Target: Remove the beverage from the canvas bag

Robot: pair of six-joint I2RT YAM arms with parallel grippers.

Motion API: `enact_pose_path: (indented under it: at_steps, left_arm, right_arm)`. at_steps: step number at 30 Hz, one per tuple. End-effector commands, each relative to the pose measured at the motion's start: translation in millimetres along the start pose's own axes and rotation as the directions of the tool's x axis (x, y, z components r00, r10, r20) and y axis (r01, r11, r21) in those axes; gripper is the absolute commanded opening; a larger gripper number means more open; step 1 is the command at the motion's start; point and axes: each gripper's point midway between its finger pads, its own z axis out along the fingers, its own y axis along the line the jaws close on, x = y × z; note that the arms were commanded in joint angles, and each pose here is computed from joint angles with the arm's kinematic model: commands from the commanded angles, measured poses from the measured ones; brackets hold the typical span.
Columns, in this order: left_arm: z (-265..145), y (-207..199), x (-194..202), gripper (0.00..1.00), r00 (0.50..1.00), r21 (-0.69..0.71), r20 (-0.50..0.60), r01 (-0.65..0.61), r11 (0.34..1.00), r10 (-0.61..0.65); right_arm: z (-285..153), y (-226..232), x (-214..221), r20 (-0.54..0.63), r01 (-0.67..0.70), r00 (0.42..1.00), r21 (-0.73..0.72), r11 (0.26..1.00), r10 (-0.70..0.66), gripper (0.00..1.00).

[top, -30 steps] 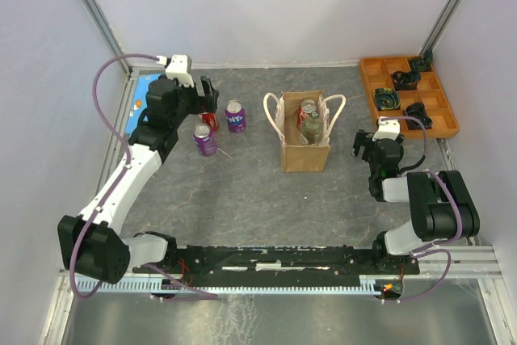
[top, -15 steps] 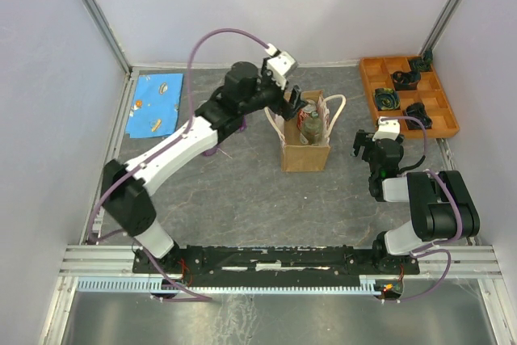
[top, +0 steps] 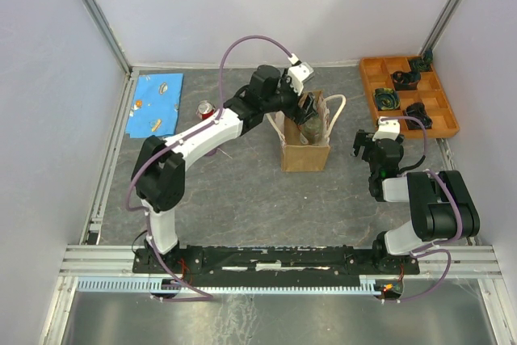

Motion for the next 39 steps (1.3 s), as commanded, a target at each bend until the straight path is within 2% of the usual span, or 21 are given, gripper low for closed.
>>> enact_pose_path:
  at_steps: [1,13,24,29,31,36,39]
  left_arm:
    - [15.6,0.1,-14.2,0.84,0.996,0.027,0.085,-0.041,0.999,0.038]
    - [38.1,-4.7,12.7,0.84,0.997,0.085,0.081,-0.011,0.996,0.004]
    - [53.1,-14.7,44.4,0.69,0.998,0.132,0.056,0.012,0.991,-0.02]
    - [57.6,-15.0,53.6,0.67,0.999,0.139,0.044,0.016,0.99,-0.023]
    - [59.1,-14.6,56.4,0.61,0.999,0.138,0.04,0.018,0.99,-0.024]
    - [60.6,-14.9,52.7,0.29,0.998,0.142,0.054,0.024,0.99,-0.032]
    - [60.8,-16.4,46.1,0.23,0.997,0.152,0.072,0.021,0.988,-0.033]
  right_arm:
    - [5.3,1.0,-18.2,0.053,-0.003,0.999,-0.002,1.0,0.003,0.99]
    - [5.3,1.0,-18.3,0.054,-0.003,0.999,-0.002,1.0,0.003,0.99]
    - [5.3,0.9,-18.2,0.053,-0.002,0.999,-0.002,1.0,0.002,0.99]
    - [5.3,0.9,-18.1,0.053,-0.002,0.999,-0.002,1.0,0.002,0.99]
    - [5.3,1.0,-18.2,0.053,-0.003,0.999,-0.002,1.0,0.003,0.99]
    - [5.4,0.7,-18.2,0.053,-0.003,0.999,-0.001,1.0,0.003,0.99]
    - [5.3,1.0,-18.4,0.054,-0.003,0.999,-0.002,1.0,0.003,0.99]
